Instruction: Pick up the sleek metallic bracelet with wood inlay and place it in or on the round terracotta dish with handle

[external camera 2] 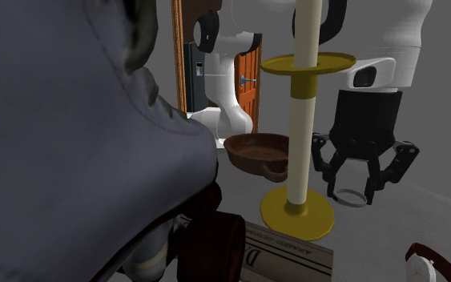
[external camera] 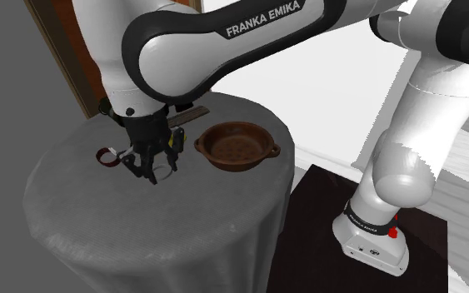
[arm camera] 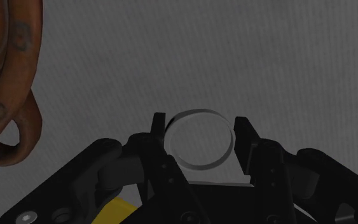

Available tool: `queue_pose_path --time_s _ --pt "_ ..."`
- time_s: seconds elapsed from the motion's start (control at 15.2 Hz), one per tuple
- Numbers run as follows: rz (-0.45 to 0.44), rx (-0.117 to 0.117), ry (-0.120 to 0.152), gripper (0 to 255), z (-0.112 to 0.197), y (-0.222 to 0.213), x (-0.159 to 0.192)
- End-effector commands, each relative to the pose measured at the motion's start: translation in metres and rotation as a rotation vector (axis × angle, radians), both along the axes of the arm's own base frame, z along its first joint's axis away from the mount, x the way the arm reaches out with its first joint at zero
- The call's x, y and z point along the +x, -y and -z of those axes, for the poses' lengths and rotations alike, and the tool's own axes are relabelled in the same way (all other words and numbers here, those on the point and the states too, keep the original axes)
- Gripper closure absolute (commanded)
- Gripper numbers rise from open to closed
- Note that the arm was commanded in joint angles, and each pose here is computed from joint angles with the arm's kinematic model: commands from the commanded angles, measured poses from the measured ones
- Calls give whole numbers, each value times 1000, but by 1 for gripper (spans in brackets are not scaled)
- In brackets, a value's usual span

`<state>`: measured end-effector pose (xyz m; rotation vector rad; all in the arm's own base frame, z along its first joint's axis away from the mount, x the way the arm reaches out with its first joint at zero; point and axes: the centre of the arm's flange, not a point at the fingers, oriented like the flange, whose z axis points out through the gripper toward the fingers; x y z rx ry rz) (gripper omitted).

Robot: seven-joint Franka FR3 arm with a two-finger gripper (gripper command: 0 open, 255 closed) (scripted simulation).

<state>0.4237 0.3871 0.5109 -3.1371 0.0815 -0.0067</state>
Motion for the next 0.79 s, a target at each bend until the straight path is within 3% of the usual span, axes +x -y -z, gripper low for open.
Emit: queue_pose_path --time_s 0.0,0.73 --pt "0 -3 -4 255 2 1 0" --pt "0 -3 -4 255 -51 0 0"
